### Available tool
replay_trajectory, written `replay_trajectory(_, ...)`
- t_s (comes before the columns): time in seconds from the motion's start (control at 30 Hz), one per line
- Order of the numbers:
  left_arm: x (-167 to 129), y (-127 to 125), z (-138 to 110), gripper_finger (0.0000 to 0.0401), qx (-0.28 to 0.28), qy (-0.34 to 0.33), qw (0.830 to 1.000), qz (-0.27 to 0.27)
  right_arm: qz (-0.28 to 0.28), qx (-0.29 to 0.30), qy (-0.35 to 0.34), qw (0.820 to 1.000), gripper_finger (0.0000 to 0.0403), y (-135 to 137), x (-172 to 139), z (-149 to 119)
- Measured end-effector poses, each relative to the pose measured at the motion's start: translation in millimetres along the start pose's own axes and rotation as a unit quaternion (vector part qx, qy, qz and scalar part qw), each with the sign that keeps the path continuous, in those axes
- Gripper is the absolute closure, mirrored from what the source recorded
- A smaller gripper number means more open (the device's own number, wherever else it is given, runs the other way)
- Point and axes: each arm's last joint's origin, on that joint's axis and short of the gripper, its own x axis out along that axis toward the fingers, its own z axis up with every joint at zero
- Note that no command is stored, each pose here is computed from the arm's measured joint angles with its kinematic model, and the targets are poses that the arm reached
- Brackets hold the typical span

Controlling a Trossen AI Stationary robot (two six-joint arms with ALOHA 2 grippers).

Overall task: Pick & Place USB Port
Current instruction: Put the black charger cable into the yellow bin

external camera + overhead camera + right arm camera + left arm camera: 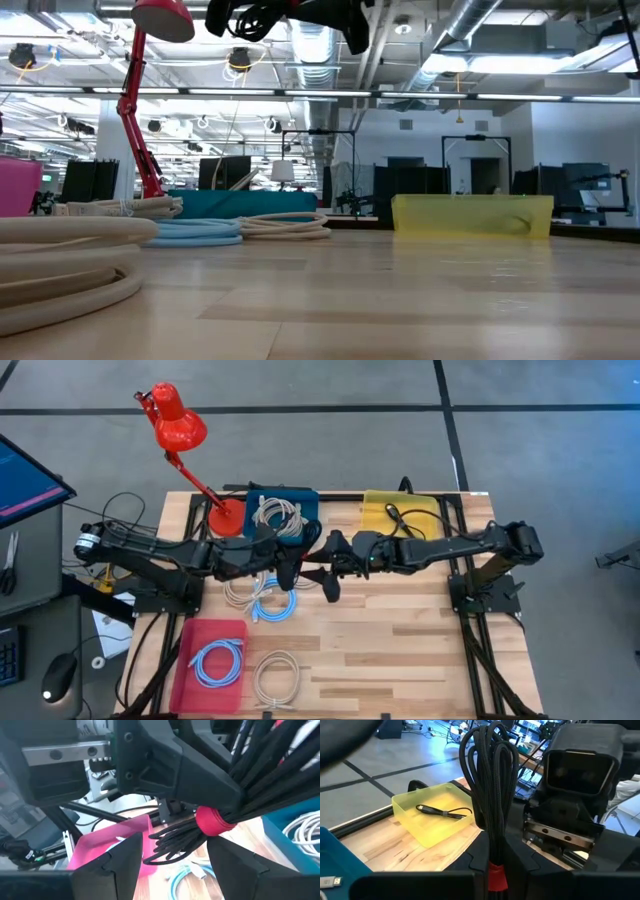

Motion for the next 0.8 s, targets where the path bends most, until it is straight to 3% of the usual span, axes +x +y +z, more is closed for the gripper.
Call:
replay_trajectory(0.53,0,-2,1,0.0371,-0.009,-0.002,1.000,-0.018,-0.013,0.014,-0.025,1.000,0.0211,-13,0,9)
replay_trajectory(0.63,0,-2,1,0.0371,-0.009,-0.003,1.000,-0.016,-0.015,0.014,-0.022,1.000,0.0250,-14,0,9)
replay_trajectory(0.8,0,-2,1,0.0371,-0.008,-0.003,1.000,-0.017,-0.014,0.013,-0.020,1.000,0.0360,-13,0,9)
